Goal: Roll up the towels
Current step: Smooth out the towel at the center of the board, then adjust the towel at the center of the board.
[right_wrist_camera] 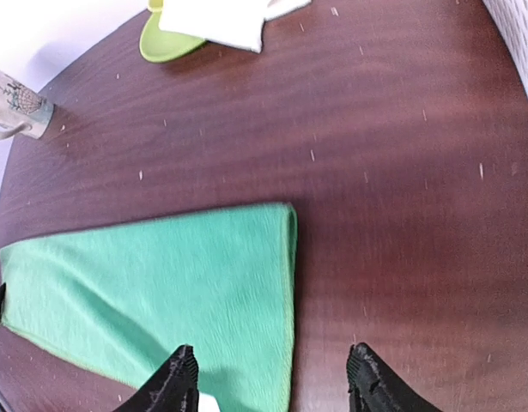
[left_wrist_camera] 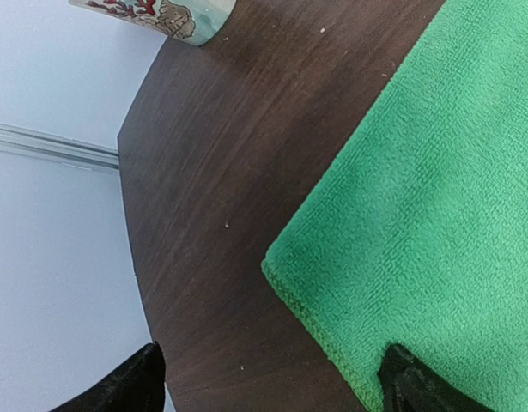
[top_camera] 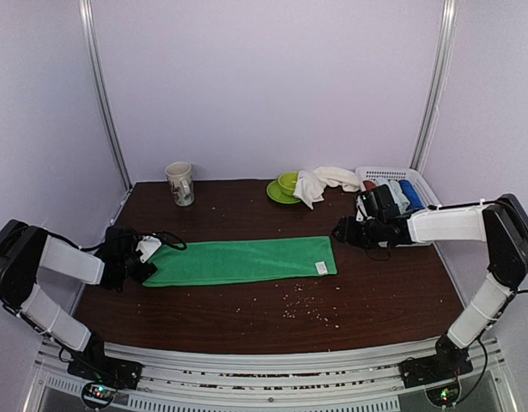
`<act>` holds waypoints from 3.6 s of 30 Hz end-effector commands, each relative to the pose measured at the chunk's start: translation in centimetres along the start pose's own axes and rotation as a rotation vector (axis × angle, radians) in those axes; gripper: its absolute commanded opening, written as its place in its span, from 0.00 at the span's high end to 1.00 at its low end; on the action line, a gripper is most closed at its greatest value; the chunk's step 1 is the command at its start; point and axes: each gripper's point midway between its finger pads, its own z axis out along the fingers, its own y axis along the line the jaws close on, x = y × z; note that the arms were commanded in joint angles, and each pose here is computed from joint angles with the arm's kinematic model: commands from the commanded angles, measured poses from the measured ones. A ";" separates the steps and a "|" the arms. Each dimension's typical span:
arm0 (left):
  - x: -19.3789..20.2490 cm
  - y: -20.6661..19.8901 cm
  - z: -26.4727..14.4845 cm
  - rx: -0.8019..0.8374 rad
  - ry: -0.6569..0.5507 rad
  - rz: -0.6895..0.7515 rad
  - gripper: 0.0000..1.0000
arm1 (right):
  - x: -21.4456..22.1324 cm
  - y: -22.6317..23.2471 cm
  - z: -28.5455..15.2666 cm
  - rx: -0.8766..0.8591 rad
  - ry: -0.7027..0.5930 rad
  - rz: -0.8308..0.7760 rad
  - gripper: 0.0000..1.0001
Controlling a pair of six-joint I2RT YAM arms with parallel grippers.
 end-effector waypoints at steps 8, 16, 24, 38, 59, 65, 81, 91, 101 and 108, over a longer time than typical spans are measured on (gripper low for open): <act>1.4 -1.6 -0.3 0.087 0.058 0.005 0.10 | 6.1 0.0 -1.5 -0.130 0.039 0.120 0.45; 1.2 -1.5 -0.3 0.087 0.055 -0.001 0.10 | 8.8 1.3 0.0 -0.209 0.090 0.175 0.47; 1.2 -1.6 -0.2 0.088 0.054 0.001 0.10 | 9.1 2.1 1.4 -0.243 0.098 0.214 0.46; 1.3 -2.0 -0.2 0.099 0.049 -0.002 0.10 | 7.0 4.0 0.3 -0.317 0.048 0.271 0.73; 1.6 -2.1 -0.4 0.100 0.052 0.024 0.10 | 8.4 0.4 1.5 -0.135 0.054 0.224 0.90; 1.1 -1.8 -0.8 0.100 0.035 0.057 0.08 | 7.8 -0.3 1.2 -0.081 0.044 0.192 0.90; 1.1 -0.2 -0.2 0.063 0.067 0.112 0.04 | 7.1 -2.0 0.8 0.045 0.028 0.122 0.91; 0.7 1.4 1.2 0.005 0.102 0.080 0.04 | 5.9 -0.2 0.5 0.011 0.008 0.058 0.86; -3.8 4.2 -2.9 0.037 -0.060 0.024 0.02 | 4.2 11.3 -2.7 -0.156 -0.075 -0.452 0.55; -7.4 1.7 -6.9 0.251 -0.279 0.127 0.03 | 5.9 20.6 -3.3 -0.366 -0.123 -0.798 0.54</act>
